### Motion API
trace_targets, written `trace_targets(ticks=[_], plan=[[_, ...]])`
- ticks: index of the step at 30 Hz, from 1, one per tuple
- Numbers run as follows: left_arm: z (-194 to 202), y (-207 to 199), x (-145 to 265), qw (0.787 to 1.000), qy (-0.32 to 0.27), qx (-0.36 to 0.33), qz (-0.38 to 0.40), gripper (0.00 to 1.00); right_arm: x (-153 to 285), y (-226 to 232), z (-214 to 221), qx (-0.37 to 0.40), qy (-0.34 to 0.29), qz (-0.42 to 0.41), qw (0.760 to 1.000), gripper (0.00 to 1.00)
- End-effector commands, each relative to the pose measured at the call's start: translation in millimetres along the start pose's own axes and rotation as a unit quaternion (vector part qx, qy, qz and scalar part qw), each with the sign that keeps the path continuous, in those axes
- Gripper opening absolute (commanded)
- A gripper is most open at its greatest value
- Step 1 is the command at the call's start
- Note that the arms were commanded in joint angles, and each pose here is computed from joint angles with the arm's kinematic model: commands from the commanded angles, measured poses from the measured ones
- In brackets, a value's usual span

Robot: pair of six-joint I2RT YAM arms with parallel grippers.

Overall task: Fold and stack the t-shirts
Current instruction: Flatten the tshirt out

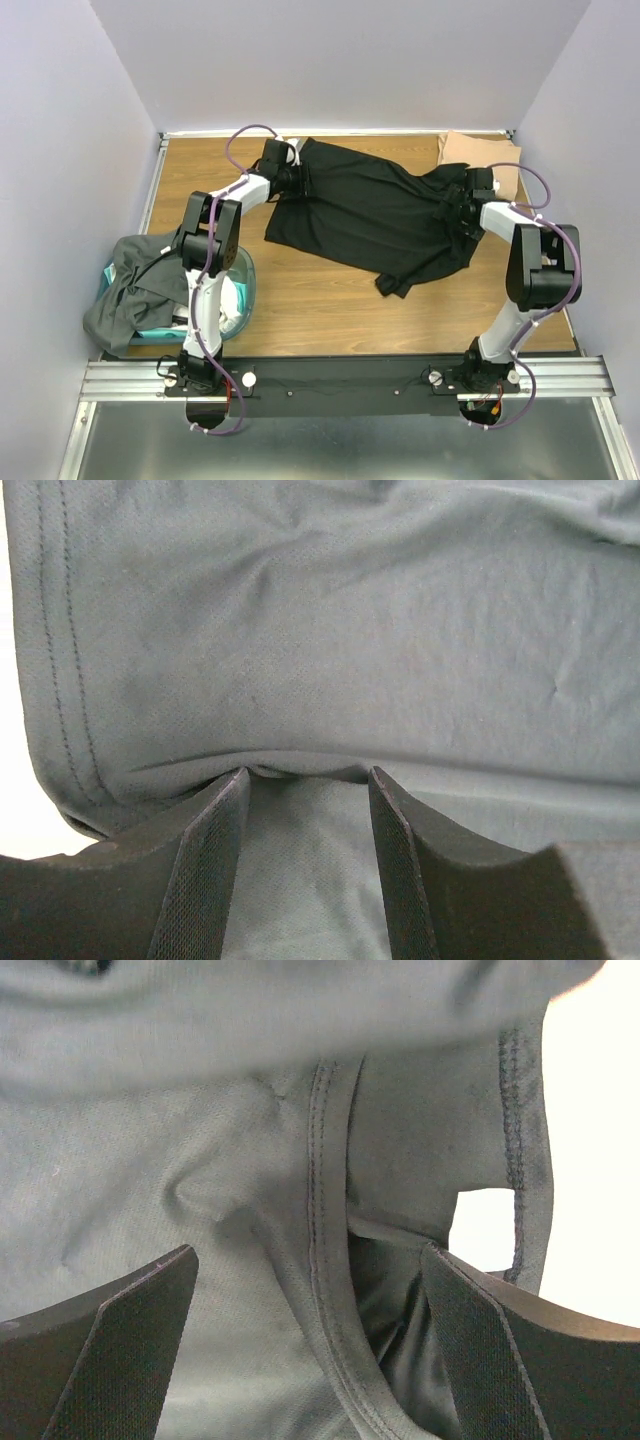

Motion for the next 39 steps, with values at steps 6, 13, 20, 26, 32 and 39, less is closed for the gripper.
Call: trace_targets(ticks=[6, 13, 20, 26, 32, 39], plan=[[-10, 8, -37, 0.999, 0.032, -0.026, -0.015, 0.59, -32, -14, -10, 0.005, 0.034, 0.058, 0.998, 0.99], [-34, -11, -43, 0.998, 0.011, -0.056, 0.018, 0.60, -39, -7, -32, 0.015, 0.025, 0.044, 0.999, 0.99], [-64, -39, 10, 0.996, -0.063, -0.069, 0.003, 0.60, -20, 3, -47, 0.028, 0.007, -0.008, 1.000, 0.98], [-64, -48, 74, 0.991, -0.114, -0.058, -0.036, 0.60, -3, 7, -54, 0.030, -0.008, -0.034, 0.999, 0.98], [-16, -11, 96, 0.991, -0.078, -0.009, -0.105, 0.57, 17, 11, -54, 0.025, -0.018, -0.063, 0.998, 0.98], [25, 24, 100, 0.988, -0.040, 0.009, -0.152, 0.51, 39, 9, -49, 0.029, -0.031, -0.074, 0.996, 0.98]])
Point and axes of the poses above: each gripper's point midway between its finger pads, its own x axis back along the fingers, its own y axis along the line the jaws close on, z = x × y, the point moved 8 cm from there along x, back along the fingers, and after that the axes turned 9 degrees about x, right-handed, at the moved point
